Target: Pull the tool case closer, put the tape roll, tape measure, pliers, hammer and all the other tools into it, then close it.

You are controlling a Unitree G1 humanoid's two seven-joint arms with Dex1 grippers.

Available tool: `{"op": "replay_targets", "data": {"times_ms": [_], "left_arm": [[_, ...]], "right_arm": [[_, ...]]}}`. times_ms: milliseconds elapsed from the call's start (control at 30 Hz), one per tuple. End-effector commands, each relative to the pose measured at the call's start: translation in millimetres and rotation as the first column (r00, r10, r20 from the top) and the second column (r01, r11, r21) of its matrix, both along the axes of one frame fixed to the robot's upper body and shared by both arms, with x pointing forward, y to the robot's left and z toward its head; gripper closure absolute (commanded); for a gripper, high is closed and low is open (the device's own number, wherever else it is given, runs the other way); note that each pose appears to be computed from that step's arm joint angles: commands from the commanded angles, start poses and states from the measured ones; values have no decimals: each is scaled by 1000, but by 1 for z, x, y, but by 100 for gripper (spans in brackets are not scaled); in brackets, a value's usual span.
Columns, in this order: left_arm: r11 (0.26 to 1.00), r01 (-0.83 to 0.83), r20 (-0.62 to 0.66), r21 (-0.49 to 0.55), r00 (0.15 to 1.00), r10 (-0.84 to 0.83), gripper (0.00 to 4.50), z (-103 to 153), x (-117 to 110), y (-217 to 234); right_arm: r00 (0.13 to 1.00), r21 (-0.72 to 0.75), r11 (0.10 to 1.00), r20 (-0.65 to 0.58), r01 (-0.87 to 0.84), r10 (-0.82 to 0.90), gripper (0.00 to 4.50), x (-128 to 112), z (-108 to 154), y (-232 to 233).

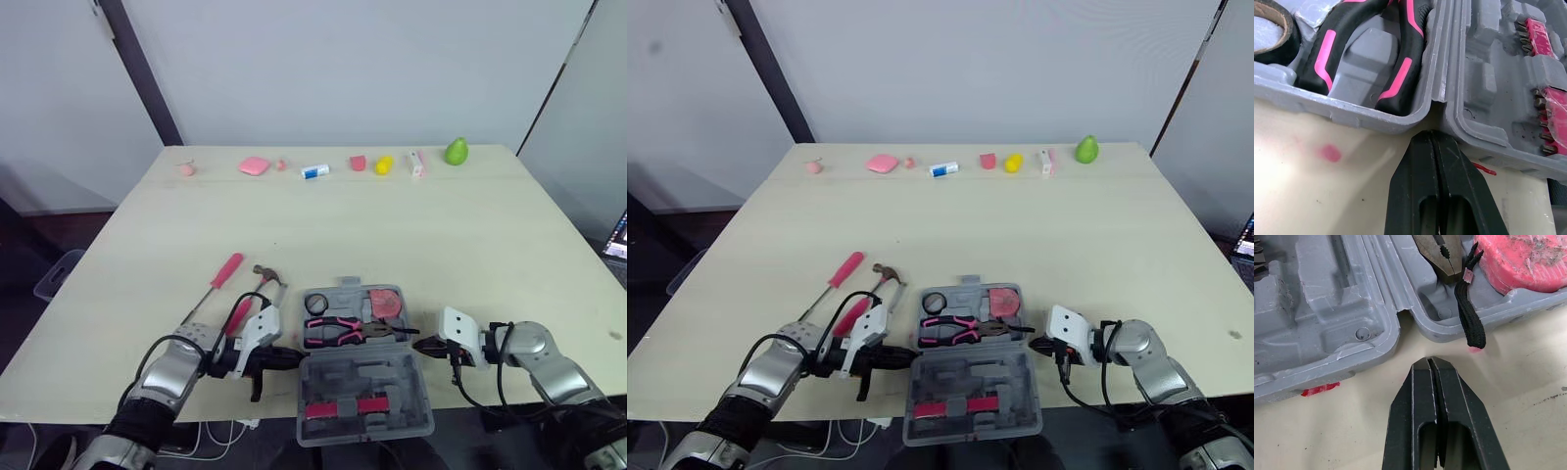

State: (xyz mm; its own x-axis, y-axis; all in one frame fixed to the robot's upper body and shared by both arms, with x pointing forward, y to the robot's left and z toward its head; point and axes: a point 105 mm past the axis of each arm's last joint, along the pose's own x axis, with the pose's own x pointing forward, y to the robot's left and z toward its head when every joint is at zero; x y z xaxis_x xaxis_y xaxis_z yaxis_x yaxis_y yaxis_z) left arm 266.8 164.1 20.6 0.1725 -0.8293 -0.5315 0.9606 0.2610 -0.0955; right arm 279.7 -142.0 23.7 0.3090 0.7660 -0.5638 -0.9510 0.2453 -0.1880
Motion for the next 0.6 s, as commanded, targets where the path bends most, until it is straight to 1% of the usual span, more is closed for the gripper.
{"op": "replay_targets", "data": {"times_ms": [33, 400, 533, 600], "left_arm": [[1000, 4, 3, 1, 1000, -4, 445, -2, 1, -2], [1000, -7, 16, -13, 1000, 8, 445, -2, 9, -8], [1000, -1, 25, -21, 1000, 2, 445, 0, 11, -12], [1000, -2, 32, -21, 999, 3, 445, 0, 13, -14]], "right_arm": [[1000, 9, 1000, -5, -13, 13, 450, -3, 1, 4], [999, 38, 999, -14, -36, 37, 450, -2, 9, 14], [999, 48, 998, -13, -31, 32, 450, 0, 12, 16], [1000, 78, 997, -12, -10, 11, 450, 2, 16, 17]]}}
